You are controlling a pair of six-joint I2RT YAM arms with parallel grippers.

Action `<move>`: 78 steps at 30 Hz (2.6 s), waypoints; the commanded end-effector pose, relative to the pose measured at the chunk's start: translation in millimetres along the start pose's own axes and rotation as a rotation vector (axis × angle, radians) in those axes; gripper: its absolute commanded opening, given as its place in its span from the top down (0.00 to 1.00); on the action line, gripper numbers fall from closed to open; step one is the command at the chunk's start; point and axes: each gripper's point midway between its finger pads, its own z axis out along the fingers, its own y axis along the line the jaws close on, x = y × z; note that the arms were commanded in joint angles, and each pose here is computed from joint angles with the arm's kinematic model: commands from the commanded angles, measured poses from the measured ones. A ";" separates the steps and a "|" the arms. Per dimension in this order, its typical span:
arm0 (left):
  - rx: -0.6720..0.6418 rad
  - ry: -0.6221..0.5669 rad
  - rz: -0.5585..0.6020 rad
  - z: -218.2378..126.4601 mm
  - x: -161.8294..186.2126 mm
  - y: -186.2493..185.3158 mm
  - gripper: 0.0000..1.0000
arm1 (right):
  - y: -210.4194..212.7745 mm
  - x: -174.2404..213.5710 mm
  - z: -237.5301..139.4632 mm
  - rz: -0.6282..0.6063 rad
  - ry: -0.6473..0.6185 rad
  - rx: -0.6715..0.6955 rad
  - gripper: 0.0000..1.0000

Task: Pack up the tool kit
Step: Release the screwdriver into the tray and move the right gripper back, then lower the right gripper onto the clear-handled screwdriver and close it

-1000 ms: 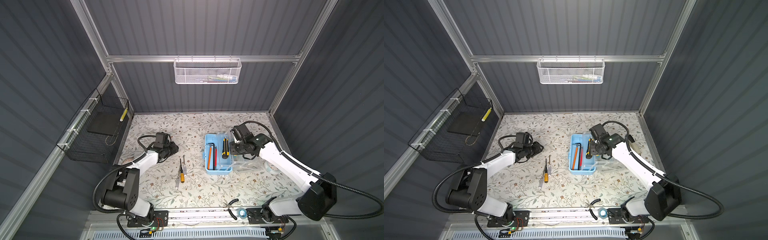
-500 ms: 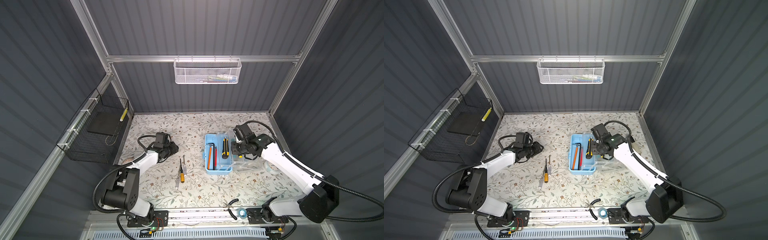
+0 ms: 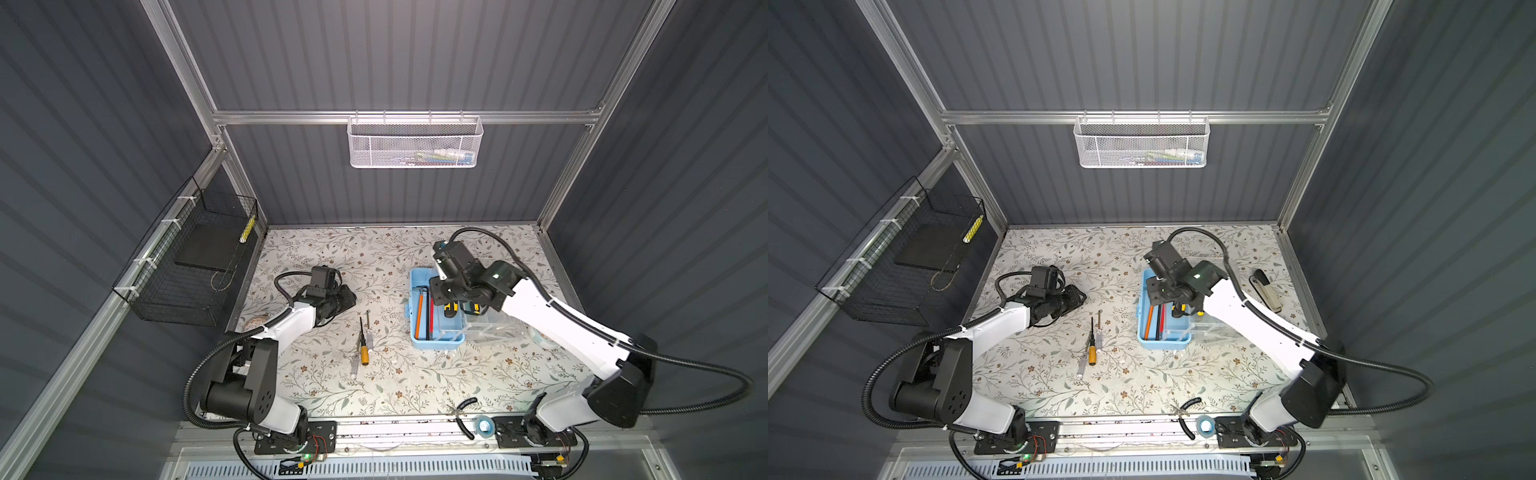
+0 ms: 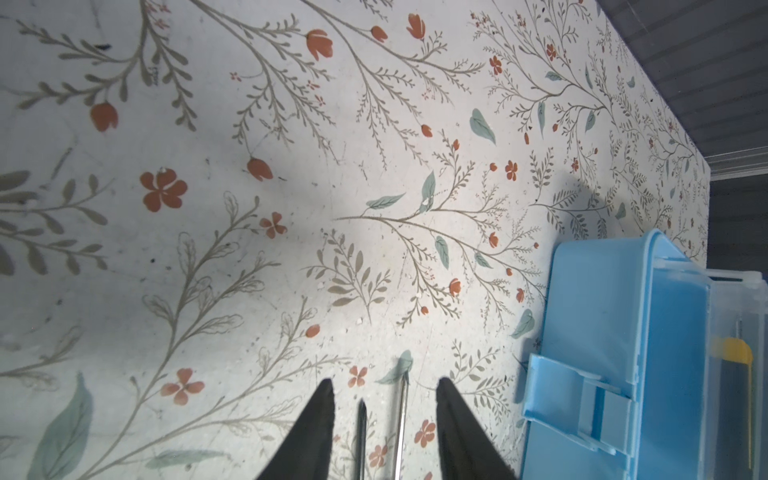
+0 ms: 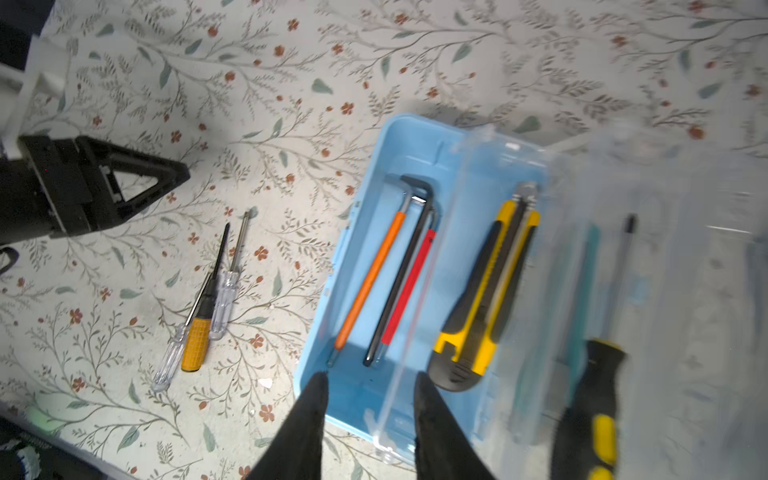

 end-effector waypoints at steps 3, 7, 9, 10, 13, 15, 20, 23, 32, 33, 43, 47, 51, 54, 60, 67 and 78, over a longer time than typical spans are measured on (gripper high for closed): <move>-0.018 0.014 0.016 -7.9 8.1 7.2 0.58 | 61.1 18.1 40.0 -0.072 0.117 -0.113 0.68; -0.020 0.043 0.019 -11.3 18.6 11.0 0.61 | 93.6 34.5 66.1 -0.124 0.196 -0.166 0.68; -0.033 0.069 0.017 -15.3 25.8 14.3 0.61 | 107.1 41.8 77.0 -0.150 0.228 -0.186 0.68; -0.041 0.081 0.014 -16.9 29.7 16.9 0.61 | 111.4 45.3 81.9 -0.158 0.246 -0.192 0.68; -0.058 0.109 0.006 -22.9 41.3 23.2 0.61 | 123.7 57.1 99.5 -0.172 0.300 -0.219 0.67; -0.072 0.120 0.007 -25.9 47.3 28.1 0.61 | 128.1 65.0 111.8 -0.180 0.337 -0.226 0.66; -0.079 0.119 0.008 -28.4 52.6 32.9 0.61 | 134.4 79.5 133.2 -0.188 0.397 -0.245 0.64; -0.081 0.119 0.004 -25.6 52.3 33.9 0.61 | 137.6 87.0 143.7 -0.195 0.430 -0.249 0.63; -0.074 0.128 0.005 -18.6 51.8 32.7 0.61 | 141.6 98.1 162.7 -0.208 0.482 -0.250 0.60; -0.073 0.127 0.005 -18.6 51.3 32.3 0.61 | 142.5 98.7 164.0 -0.209 0.484 -0.251 0.59; -0.084 0.132 0.011 -18.2 52.5 34.9 0.61 | 145.7 101.5 172.0 -0.225 0.507 -0.254 0.59; -0.085 0.127 0.016 -18.6 51.2 34.5 0.61 | 146.5 102.4 173.8 -0.227 0.509 -0.255 0.59; -0.087 0.126 0.021 -18.2 50.6 34.7 0.61 | 147.2 105.5 178.0 -0.228 0.521 -0.252 0.59; -0.094 0.128 0.024 -17.9 51.7 36.5 0.61 | 148.0 108.4 181.7 -0.232 0.532 -0.248 0.59; -0.098 0.128 0.025 -17.5 51.8 37.6 0.61 | 144.5 111.1 188.6 -0.249 0.546 -0.210 0.60; -0.104 0.129 0.024 -14.9 52.1 39.4 0.61 | 128.2 120.9 196.5 -0.270 0.567 -0.116 0.63; -0.105 0.132 0.022 -11.8 52.5 40.3 0.61 | 113.8 136.4 199.3 -0.275 0.592 -0.053 0.74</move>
